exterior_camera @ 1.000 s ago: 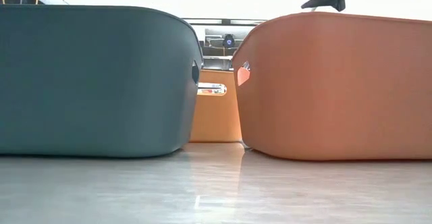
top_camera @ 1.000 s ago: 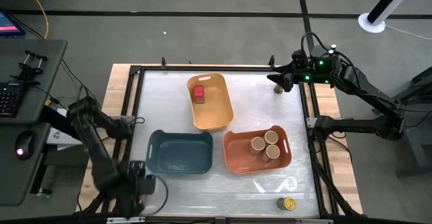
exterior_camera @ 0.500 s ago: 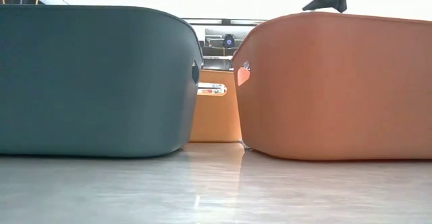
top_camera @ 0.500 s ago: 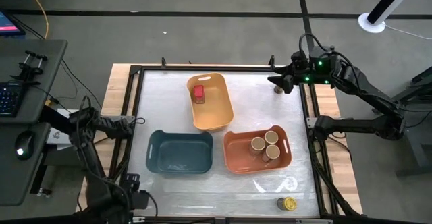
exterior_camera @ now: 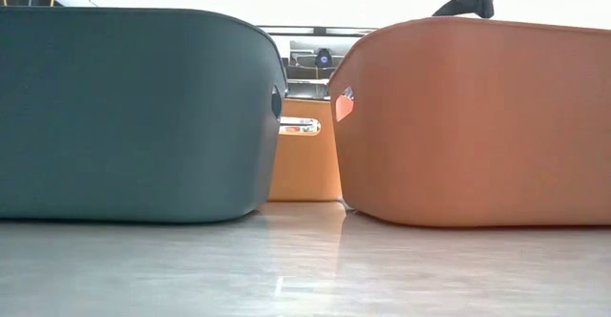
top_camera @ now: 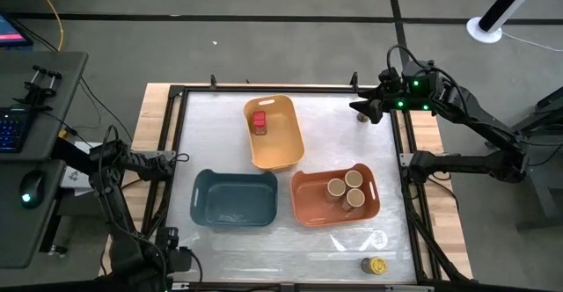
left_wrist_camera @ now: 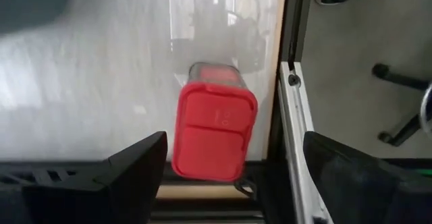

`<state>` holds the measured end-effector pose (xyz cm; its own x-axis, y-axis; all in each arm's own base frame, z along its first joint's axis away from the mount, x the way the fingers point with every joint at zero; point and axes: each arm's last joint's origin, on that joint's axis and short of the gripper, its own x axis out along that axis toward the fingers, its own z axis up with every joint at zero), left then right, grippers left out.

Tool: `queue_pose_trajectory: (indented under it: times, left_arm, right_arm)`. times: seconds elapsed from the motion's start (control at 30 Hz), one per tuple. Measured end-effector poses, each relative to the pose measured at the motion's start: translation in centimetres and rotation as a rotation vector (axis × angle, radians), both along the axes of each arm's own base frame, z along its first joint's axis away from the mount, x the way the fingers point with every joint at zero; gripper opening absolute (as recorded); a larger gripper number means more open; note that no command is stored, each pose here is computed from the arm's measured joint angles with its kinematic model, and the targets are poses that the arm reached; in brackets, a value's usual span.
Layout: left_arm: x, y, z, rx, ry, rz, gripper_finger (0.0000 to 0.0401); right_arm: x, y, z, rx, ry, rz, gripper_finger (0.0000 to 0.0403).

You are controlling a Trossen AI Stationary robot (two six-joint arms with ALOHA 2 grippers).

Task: Sort spices by type
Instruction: Put the red seasoning can into the yellow bin

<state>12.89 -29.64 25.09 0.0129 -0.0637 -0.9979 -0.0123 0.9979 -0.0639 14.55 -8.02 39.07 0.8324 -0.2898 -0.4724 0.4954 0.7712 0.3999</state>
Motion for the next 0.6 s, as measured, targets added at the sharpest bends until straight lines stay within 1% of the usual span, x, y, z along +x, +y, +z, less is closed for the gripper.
queue_pose_trajectory:
  times: [0.13,0.23,0.33,0.47,0.5,0.6]
  left_arm:
    - [0.1,0.1,0.0,0.027,-0.059,-0.084,0.0333]
    - [0.2,0.1,0.0,0.032,-0.069,-0.128,0.0333]
    - [0.2,-0.1,-0.2,0.016,-0.077,-0.132,0.0333]
    - [0.0,-0.5,-1.4,-0.036,-0.07,-0.146,0.0333]
    - [-0.1,-0.4,-1.8,-0.034,-0.064,-0.148,0.0333]
    - [-0.3,0.2,-2.6,0.022,-0.042,-0.127,0.0333]
  right_arm:
    - [0.0,0.0,0.0,0.0,0.0,0.0,0.0319]
    - [0.0,0.0,0.0,0.0,0.0,0.0,0.0319]
    - [0.0,0.0,0.0,0.0,0.0,0.0,0.0319]
    - [0.0,0.0,0.0,0.0,0.0,0.0,0.0319]
    - [0.0,0.0,0.0,0.0,0.0,0.0,0.0319]
    - [0.0,0.0,0.0,0.0,0.0,0.0,0.0319]
